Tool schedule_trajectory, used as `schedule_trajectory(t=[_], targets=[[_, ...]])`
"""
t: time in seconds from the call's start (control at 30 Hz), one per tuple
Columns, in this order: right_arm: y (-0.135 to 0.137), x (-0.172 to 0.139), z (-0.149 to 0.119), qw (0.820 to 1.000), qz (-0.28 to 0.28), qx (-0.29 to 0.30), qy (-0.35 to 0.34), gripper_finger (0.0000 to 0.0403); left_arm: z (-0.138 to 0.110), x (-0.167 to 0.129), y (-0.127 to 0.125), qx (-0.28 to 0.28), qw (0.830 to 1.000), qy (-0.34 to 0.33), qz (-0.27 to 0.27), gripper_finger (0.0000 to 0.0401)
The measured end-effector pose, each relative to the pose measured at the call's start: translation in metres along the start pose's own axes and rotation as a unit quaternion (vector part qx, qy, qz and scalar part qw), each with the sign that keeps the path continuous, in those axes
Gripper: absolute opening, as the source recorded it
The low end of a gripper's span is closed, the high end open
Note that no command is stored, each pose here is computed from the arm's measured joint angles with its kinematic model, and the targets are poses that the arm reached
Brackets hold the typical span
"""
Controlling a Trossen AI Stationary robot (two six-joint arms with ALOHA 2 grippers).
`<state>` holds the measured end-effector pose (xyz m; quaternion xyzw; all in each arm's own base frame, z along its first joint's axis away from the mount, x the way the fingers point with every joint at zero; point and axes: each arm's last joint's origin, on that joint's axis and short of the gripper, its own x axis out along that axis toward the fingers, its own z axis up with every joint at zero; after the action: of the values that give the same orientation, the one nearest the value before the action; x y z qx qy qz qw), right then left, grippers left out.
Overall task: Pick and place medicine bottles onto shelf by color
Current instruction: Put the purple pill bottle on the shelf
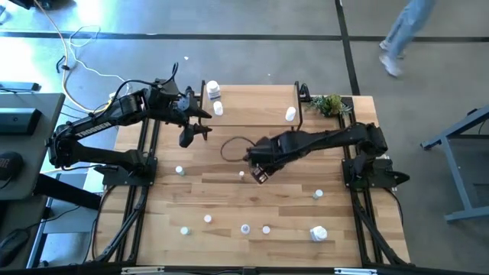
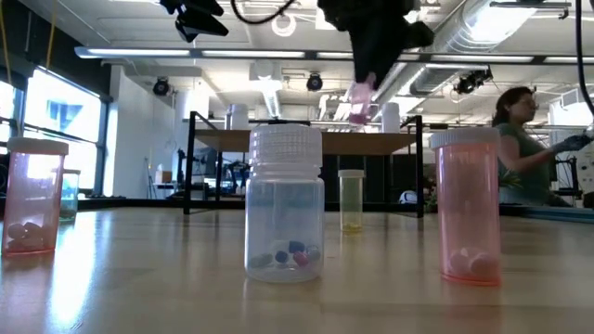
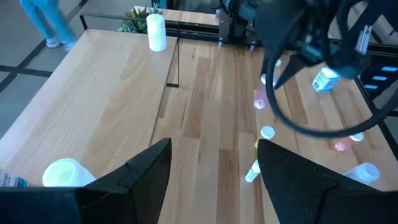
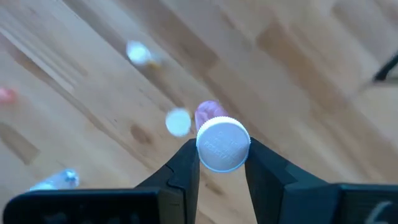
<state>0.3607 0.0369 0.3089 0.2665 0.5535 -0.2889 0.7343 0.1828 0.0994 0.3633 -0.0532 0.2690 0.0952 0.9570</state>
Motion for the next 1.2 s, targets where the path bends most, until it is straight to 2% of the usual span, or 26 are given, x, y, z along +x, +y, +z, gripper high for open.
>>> schedule_trajectory(t=[0.3,0.57,0.8,0.97,1.1,1.2], targets=[[-0.031,-0.045,0.055,0.996,0.025,-0.013,-0.089,0.0089,0.0,0.0,0.0,0.0,1.0,0.0,0.0,0.0229],[-0.082,-0.073,0.097,0.989,-0.008,-0.033,-0.144,0.0089,0.0,0.0,0.0,0.0,1.0,0.0,0.0,0.0229],[-0.135,-0.08,0.124,0.987,-0.05,-0.039,-0.147,0.0092,0.0,0.0,0.001,-0.001,1.0,0.0,0.001,0.0229],[-0.174,-0.075,0.136,0.989,-0.074,-0.036,-0.12,0.0093,0.0,0.0,0.001,-0.001,1.0,0.0,0.001,0.0229],[-0.2,-0.074,0.142,0.992,-0.073,-0.03,-0.104,0.0094,0.0,0.0,0.001,-0.01,1.0,0.0,0.005,0.0229],[-0.217,-0.074,0.145,0.993,-0.065,-0.022,-0.095,0.0094,0.0,0.0,0.002,-0.03,0.999,0.003,0.03,0.0229]])
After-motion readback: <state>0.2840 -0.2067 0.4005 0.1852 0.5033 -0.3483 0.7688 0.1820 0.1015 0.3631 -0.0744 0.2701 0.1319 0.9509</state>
